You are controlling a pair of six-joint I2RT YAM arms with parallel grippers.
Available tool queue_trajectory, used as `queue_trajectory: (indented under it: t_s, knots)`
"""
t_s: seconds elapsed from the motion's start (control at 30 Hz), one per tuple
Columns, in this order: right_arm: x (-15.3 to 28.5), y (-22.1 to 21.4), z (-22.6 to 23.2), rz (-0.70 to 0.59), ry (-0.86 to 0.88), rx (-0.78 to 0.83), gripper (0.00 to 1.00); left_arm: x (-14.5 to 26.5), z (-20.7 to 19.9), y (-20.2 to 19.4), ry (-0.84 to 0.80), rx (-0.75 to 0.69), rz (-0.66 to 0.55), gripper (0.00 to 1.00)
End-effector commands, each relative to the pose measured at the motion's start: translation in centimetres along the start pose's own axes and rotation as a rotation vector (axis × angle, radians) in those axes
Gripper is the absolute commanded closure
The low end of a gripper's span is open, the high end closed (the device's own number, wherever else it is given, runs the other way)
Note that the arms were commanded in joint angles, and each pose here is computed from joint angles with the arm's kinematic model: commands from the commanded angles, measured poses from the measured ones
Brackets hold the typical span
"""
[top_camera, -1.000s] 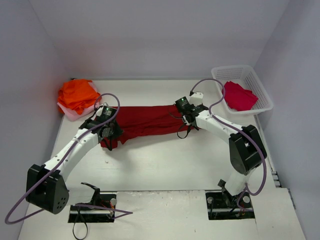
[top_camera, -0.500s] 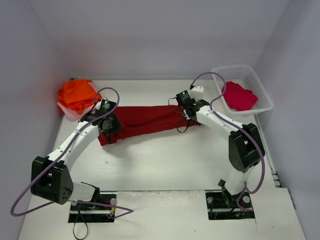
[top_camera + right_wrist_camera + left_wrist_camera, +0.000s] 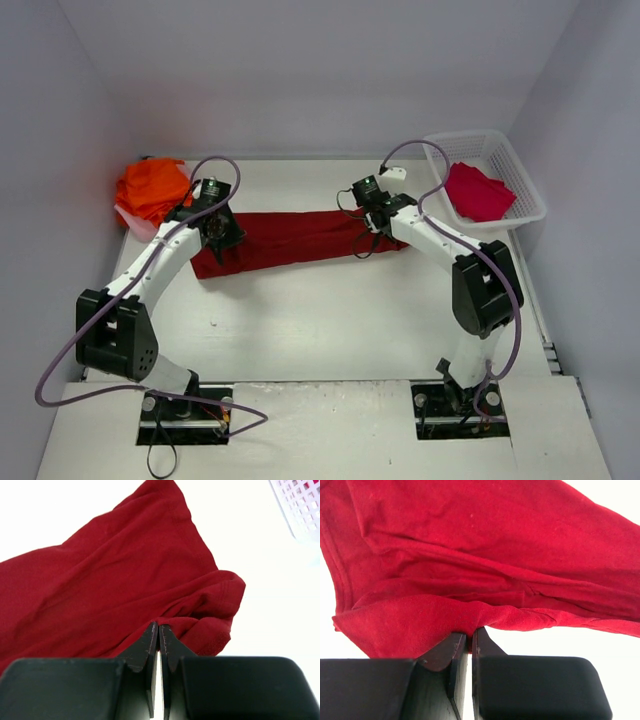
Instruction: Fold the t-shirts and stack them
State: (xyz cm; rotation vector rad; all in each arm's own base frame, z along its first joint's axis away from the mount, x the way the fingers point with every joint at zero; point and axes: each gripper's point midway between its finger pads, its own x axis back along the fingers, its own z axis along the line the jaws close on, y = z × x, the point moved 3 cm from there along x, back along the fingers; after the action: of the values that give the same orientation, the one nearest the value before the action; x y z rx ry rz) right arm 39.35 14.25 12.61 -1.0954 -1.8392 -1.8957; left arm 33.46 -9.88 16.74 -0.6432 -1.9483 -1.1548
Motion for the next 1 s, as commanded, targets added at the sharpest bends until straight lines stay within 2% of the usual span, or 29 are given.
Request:
queue_trajectory:
  t_s: [0.0,0.83,0.97]
  knots:
    - [0.5,2.9,-0.3,-0.067,-0.016,-0.031,1.00,1.3,-1.4,3.0,-0.055,-0.012,-0.080,1.00]
    - [-2.8,3.1,-1.1,-0.031,-0.051,-0.007,1.00,-2.3,-2.3,6.3,-0.038,-0.013,-0.069,1.00]
    - [-3.3,3.1,-1.1,-0.027,-0.051,-0.008,1.00,-2.6,-2.8,7.1,-0.056,-0.019,-0.097,1.00]
